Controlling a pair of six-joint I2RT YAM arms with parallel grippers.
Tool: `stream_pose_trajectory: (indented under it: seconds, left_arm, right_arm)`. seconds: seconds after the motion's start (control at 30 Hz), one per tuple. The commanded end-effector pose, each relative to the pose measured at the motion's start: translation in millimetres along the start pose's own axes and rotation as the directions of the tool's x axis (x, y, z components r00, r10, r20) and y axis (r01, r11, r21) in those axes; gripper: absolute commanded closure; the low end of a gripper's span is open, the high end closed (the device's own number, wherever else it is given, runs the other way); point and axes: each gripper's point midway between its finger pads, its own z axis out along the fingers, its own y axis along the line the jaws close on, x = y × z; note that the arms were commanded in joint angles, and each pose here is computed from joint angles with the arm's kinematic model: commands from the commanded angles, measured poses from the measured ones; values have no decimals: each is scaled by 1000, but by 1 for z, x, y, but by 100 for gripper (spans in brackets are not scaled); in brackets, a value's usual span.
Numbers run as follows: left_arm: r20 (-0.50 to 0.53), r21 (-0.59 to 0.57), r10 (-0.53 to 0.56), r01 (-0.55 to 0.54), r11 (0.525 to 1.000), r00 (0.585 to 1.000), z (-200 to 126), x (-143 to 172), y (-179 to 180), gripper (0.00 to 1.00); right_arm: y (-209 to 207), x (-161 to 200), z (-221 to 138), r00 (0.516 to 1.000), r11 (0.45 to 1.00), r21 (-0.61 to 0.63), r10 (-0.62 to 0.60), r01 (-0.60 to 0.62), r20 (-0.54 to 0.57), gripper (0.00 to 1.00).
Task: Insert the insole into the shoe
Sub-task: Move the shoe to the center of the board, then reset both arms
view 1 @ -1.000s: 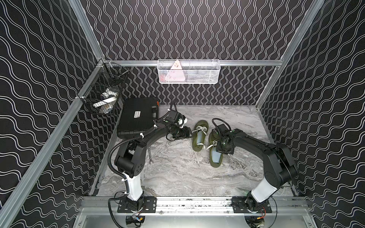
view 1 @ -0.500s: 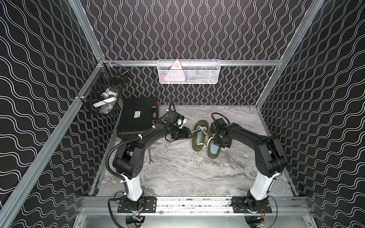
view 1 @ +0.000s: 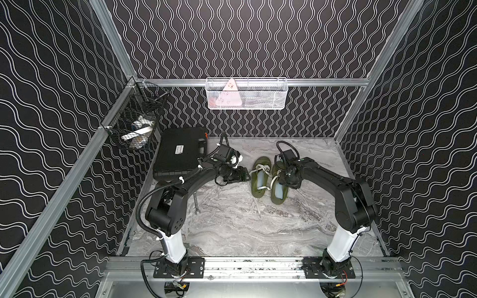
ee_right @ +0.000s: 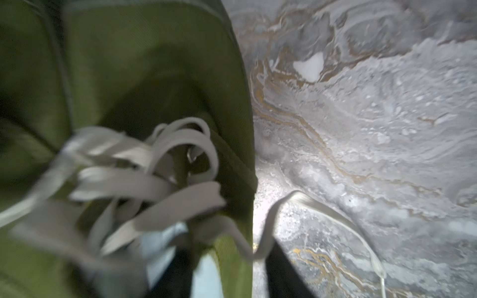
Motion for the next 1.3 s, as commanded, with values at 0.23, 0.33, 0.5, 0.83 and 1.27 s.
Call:
stream_pose_trajectory:
  seconds: [0.23, 0.33, 0.5, 0.83, 1.27]
  left_arm:
    - [214, 12, 6, -8, 1000, 977, -22, -37, 10, 1]
    - [418, -1, -16, 18, 1000, 908, -47, -58, 34, 1]
    - [730, -211, 204, -68, 975, 652, -103, -62, 74, 1]
    - [632, -721, 573, 125, 682, 522, -151, -27, 164, 1]
    - [538, -721, 565, -6, 693, 625, -133, -1, 163, 1]
  right_arm:
    - [-23, -18, -74, 966, 996, -67, -35, 54, 256, 0]
    - [-45, -27, -89, 904, 997, -48, -28, 53, 428, 0]
    - [-96, -39, -115, 646, 997, 75, -73, 25, 760, 0]
    - [-162, -56, -64, 607, 985, 84, 25, -150, 794, 0]
    - [-200, -75, -13, 609, 972, -113, 218, -206, 763, 0]
